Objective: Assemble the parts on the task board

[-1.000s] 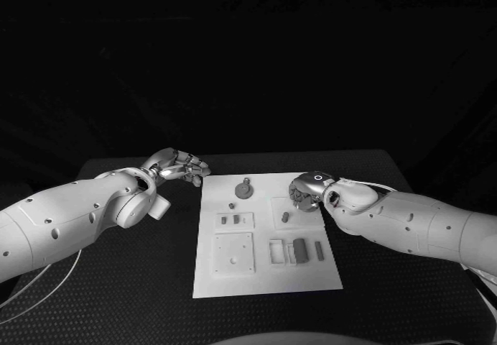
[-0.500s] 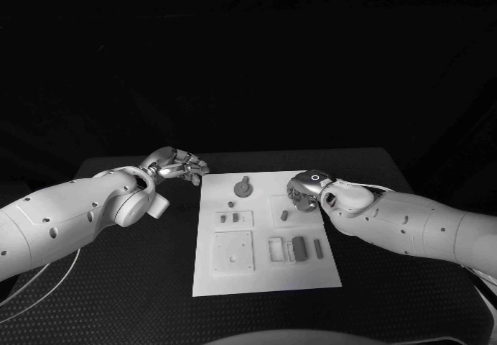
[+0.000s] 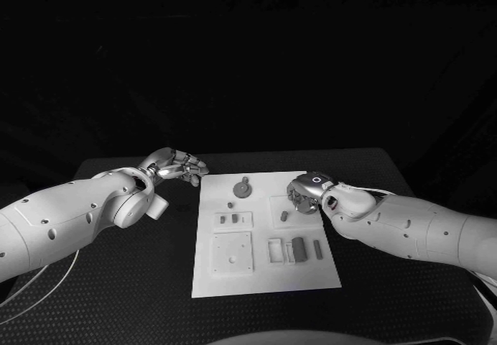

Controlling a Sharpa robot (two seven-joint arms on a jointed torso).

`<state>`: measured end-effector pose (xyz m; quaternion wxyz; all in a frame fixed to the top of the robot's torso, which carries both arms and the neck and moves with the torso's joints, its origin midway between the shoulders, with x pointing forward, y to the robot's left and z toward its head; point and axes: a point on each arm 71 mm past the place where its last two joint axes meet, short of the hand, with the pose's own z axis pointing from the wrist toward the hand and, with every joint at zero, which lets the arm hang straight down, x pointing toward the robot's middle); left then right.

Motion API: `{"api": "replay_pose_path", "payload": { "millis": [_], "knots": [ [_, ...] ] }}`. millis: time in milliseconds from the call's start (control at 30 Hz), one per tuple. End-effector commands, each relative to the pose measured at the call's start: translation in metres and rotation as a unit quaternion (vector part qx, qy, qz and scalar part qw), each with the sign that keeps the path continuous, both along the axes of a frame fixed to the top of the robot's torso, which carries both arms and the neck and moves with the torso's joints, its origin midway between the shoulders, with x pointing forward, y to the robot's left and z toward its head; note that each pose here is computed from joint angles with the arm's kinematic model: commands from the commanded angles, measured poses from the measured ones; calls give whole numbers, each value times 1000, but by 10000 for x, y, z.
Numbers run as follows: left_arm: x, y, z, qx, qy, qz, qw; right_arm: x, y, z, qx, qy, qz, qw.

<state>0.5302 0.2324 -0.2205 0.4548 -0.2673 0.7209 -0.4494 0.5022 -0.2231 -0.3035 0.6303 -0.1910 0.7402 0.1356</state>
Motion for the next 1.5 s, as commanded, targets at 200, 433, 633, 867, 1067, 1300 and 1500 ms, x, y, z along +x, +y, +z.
{"api": "replay_pose_path", "payload": {
  "millis": [200,433,633,867,1067,1300,1500],
  "knots": [
    [4,-19,5,-4,1,-6,1000,-31,12,-75,-8,30,0,1000],
    [6,-14,3,-4,2,-7,1000,60,-1,56,-3,29,-11,1000],
    [5,-22,1,-4,3,-9,1000,95,18,138,5,39,-13,999],
    [10,-12,4,-4,0,-4,1000,116,44,235,21,36,-12,999],
    [19,-10,2,-3,0,-4,1000,146,8,355,30,28,-15,999],
    [27,31,2,-3,-1,2,1000,79,39,601,61,16,-4,998],
    [37,46,5,-6,-4,8,1000,-78,279,737,116,-15,44,992]
  ]
}}
